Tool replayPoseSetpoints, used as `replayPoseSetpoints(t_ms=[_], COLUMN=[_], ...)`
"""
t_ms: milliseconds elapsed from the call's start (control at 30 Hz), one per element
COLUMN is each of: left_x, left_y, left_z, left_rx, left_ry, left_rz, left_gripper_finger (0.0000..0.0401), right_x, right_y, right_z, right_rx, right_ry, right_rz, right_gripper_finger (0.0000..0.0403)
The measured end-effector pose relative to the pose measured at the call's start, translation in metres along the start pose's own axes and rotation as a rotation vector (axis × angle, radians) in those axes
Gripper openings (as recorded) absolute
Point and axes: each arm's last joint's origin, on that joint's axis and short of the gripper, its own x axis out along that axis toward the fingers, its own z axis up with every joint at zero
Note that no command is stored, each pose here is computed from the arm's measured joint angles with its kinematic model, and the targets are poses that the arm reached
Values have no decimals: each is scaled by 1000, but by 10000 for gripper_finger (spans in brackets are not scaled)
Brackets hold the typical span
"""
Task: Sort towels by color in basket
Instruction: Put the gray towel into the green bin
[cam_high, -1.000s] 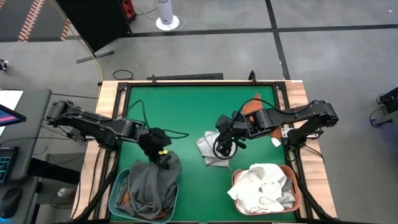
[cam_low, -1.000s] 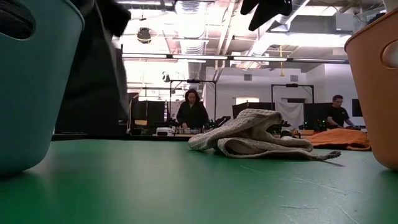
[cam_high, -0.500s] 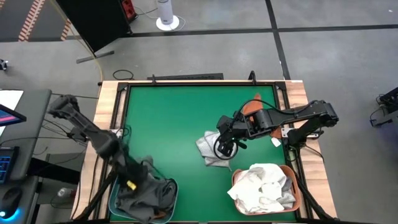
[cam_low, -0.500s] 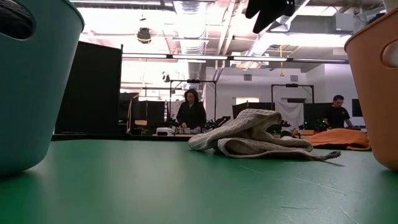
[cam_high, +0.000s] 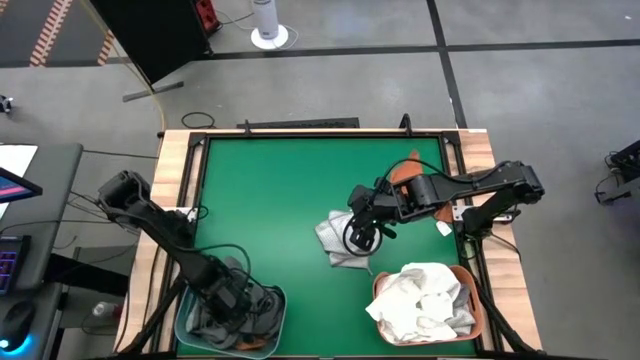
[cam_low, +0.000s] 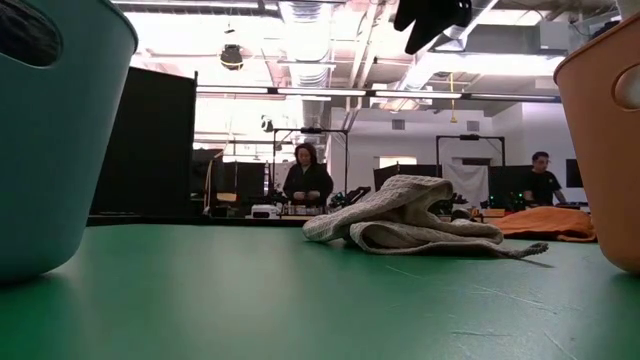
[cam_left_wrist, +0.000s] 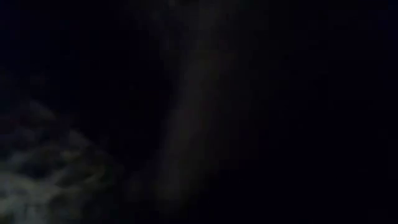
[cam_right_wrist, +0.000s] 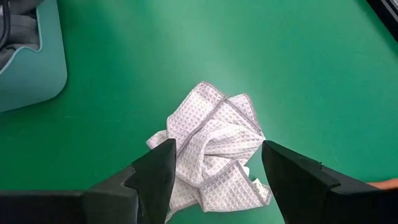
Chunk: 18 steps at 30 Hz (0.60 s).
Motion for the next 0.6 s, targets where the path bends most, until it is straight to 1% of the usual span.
replayPoseSetpoints(t_ms=[200,367,500,600], left_x=[1,-4,-13,-27], left_y=[-4,-4,-2,-1], left_z=[3,2,-2,-9], left_rx=[1,17,21,43], left_ry=[-54,-73,-56,-10], left_rz=[-35,-56,-86,-143], left_gripper_finger=[129,175,198,204], right_x=[0,0,0,0], right_y=[0,-1,-1,-1], right_z=[0,-1,-2,-2], right_rx=[-1,-4,-6,-6], right_ry=[2,13,18,18], right_rz=[-1,-6,-9,-9], right_gripper_finger=[265,265,265,265])
